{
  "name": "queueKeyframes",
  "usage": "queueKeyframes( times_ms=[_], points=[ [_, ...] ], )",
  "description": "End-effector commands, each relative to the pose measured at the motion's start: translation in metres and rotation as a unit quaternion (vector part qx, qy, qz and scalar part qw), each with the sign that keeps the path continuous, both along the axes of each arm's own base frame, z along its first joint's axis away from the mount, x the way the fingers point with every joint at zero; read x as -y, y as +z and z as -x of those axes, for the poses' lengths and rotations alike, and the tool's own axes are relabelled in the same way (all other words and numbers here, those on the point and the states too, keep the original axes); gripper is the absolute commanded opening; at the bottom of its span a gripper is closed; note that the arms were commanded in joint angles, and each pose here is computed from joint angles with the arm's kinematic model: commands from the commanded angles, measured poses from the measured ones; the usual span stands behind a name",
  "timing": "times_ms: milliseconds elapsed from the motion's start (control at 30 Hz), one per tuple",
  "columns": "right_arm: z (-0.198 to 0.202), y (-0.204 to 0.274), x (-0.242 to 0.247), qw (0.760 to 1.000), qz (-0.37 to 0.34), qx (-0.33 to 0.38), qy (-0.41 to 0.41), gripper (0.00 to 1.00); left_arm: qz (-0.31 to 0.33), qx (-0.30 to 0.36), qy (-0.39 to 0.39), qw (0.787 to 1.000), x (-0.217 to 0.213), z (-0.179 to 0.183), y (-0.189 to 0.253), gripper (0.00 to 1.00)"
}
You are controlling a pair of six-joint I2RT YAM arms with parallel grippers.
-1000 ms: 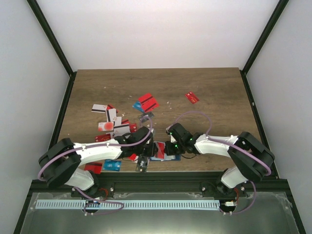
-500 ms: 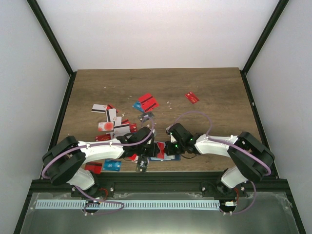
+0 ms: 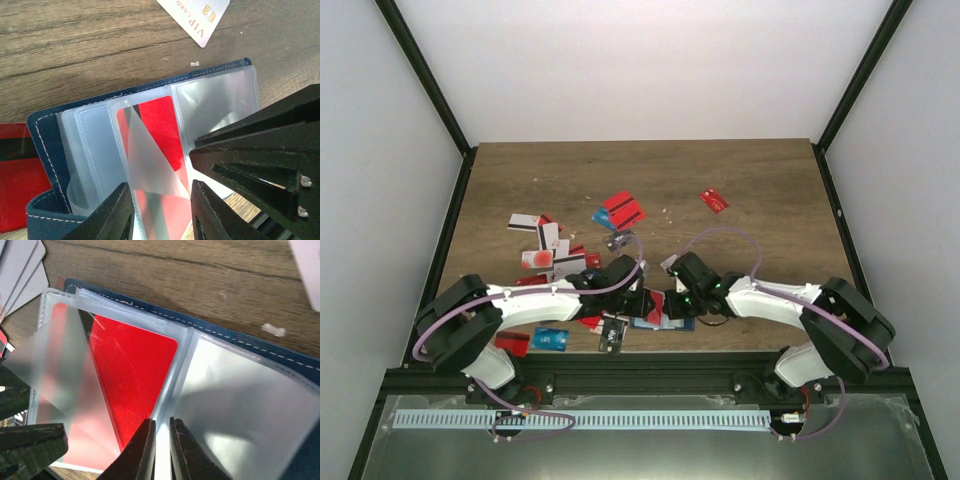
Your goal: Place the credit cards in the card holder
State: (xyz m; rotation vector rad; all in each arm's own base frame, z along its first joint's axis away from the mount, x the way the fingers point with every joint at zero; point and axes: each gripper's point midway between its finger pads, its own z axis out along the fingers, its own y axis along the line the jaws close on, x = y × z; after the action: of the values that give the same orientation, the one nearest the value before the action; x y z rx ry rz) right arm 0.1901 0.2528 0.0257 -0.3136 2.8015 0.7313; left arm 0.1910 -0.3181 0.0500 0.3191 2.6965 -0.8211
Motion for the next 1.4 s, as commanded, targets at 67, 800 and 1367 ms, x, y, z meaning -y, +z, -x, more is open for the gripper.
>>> queueKeyframes(
  times_ms=[67, 800, 1367],
  points=[
    [-0.007, 0.019, 0.010, 1.000, 0.003, 0.017, -0.015, 0.13, 0.008, 0.008, -0.019, 1.000, 0.016, -0.003, 0.010, 0.34],
    [-0.016, 0.047, 0.054, 0.993, 0.012, 0.070, -0.095, 0.21, 0.010, 0.007, -0.066, 0.998, 0.065, 0.002, 0.015, 0.33],
    [-0.020, 0.169, 0.073, 0.951, -0.156, 0.186, -0.193, 0.29, 0.010, -0.011, -0.091, 0.996, 0.083, 0.013, -0.017, 0.22]
  ],
)
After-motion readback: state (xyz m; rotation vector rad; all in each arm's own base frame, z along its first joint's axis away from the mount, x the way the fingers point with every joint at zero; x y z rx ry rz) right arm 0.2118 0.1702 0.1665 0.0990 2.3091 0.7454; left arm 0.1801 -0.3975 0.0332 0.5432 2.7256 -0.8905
